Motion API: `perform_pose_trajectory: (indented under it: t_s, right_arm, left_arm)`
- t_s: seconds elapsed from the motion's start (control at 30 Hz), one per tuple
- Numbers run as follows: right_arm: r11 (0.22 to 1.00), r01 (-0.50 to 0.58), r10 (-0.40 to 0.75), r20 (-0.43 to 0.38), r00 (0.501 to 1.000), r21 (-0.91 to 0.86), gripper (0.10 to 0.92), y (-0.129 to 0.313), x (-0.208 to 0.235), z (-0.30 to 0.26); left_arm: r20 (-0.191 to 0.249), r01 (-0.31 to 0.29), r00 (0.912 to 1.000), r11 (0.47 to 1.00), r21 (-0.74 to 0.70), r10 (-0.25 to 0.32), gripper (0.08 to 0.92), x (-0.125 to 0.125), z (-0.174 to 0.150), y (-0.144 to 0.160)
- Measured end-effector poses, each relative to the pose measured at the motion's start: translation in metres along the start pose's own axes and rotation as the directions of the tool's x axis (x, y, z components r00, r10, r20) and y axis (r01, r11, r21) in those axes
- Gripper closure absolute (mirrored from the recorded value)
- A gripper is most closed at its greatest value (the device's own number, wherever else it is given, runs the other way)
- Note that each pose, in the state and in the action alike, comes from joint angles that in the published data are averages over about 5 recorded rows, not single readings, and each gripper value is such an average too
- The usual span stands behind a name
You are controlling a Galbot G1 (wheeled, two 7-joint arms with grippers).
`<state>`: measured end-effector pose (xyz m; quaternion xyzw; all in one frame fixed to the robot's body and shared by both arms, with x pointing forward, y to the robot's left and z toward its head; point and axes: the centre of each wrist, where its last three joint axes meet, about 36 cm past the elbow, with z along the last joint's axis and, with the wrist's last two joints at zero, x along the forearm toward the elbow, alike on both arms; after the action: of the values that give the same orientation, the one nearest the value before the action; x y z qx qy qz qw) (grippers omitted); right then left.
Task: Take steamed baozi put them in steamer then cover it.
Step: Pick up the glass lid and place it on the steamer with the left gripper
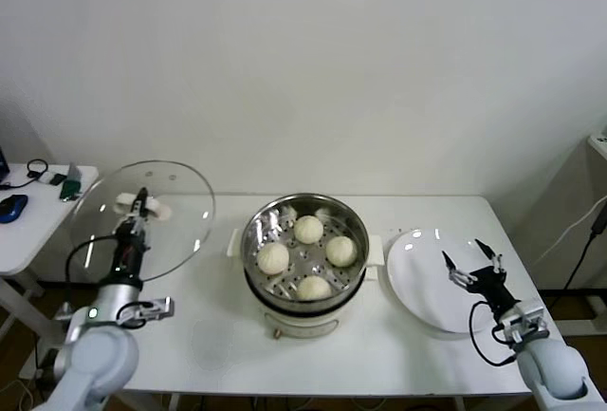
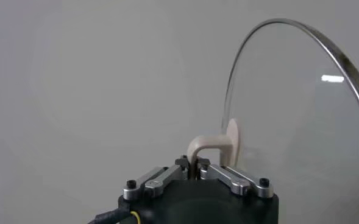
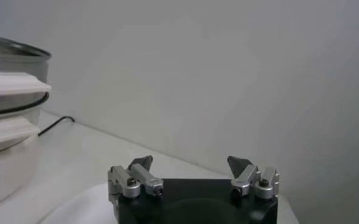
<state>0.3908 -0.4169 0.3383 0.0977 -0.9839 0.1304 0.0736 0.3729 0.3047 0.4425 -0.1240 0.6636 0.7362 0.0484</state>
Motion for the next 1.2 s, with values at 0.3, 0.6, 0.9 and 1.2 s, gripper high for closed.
perform_pose_trajectory:
  t_s: [0.3,0.6,0.9,1.2]
  right_arm:
    - [1.0,0.012,-0.012,-0.002,1.0,-0.003,0.2,0.007,-0.008,0.008]
    - [1.0,0.011,-0.011,-0.012,1.0,-0.002,0.2,0.009,-0.008,0.019]
    - [1.0,-0.003,0.003,-0.027,1.0,0.005,0.2,0.003,-0.002,0.026]
    - [1.0,-0.018,0.018,-0.037,0.999,0.015,0.2,-0.003,0.005,0.032]
  left_arm:
    - [0.054,-0.043,0.9978,0.997,0.066,0.039,0.845,0.011,-0.06,0.021]
    - [0.084,-0.127,0.9896,0.985,0.121,0.117,0.845,0.014,-0.126,0.029]
    - [0.092,-0.19,0.98,0.968,0.164,0.177,0.845,0.006,-0.187,0.038]
    - [0.121,-0.22,0.9726,0.956,0.196,0.199,0.845,0.002,-0.242,0.047]
